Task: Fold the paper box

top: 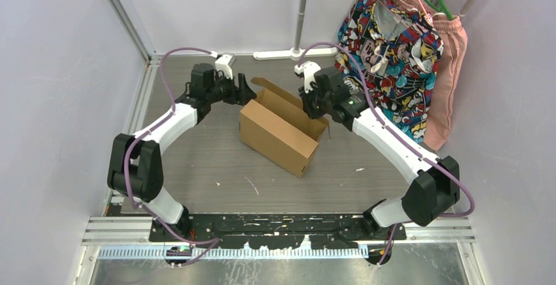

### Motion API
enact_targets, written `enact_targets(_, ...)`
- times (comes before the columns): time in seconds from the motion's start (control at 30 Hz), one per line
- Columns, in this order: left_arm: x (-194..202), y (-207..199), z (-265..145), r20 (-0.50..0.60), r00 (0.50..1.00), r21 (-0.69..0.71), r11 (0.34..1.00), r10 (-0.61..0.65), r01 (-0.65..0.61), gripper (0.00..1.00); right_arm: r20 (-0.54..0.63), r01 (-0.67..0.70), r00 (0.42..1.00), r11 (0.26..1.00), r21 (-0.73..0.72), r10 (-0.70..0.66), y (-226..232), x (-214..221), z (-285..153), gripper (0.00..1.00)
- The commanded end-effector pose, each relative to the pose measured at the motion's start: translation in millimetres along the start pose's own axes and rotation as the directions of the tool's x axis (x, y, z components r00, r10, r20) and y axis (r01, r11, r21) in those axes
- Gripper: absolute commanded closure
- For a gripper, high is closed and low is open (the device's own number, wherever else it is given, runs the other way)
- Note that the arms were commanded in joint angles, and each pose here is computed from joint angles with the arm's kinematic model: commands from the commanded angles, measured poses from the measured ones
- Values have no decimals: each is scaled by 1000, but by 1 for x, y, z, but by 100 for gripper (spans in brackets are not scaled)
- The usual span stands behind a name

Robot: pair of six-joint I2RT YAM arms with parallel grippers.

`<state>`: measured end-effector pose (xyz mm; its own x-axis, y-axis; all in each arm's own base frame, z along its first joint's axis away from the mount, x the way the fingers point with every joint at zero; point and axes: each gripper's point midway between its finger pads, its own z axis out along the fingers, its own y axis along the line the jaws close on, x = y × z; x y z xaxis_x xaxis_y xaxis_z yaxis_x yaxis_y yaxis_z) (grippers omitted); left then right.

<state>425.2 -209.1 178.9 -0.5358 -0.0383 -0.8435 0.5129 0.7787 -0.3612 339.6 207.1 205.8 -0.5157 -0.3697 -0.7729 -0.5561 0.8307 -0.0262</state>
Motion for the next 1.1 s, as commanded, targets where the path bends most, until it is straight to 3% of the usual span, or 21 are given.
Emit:
enact_targets(0.0, -58, -21, -22, 192, 979, 61, 995, 66, -79, 28, 46, -17, 999, 1000, 6, 17, 3, -17, -16, 80)
enact_targets(0.23, -54, -19, -19, 189, 978, 67, 993, 84, -98, 19, 40, -6, 999, 999, 38, 5, 1, -21, -16, 81)
enact_targets(0.47, -37, -1, -3, 144, 988, 25, 998, 54, -58, 25, 33, 14, 999, 1000, 19, -15, 11, -26, -15, 81)
enact_targets(0.57, -32, 2, 3, 138, 989, 28, 998, 46, -50, 15, 28, 26, 999, 1000, 14, -27, 17, -28, -13, 81)
enact_targets(0.7, -31, 3, 7, 142, 989, 39, 998, 41, -47, 12, 12, 36, 999, 999, 16, -36, 20, -27, -8, 82)
enact_targets(0.8, -34, 3, 12, 137, 990, 60, 998, 28, -37, 3, 2, 39, 999, 999, 15, -39, 21, -27, -4, 82)
enact_targets(1.07, -42, 4, 25, 166, 986, 112, 994, -20, 1, 0, -10, 46, 999, 999, 15, -46, 24, -27, 0, 82)
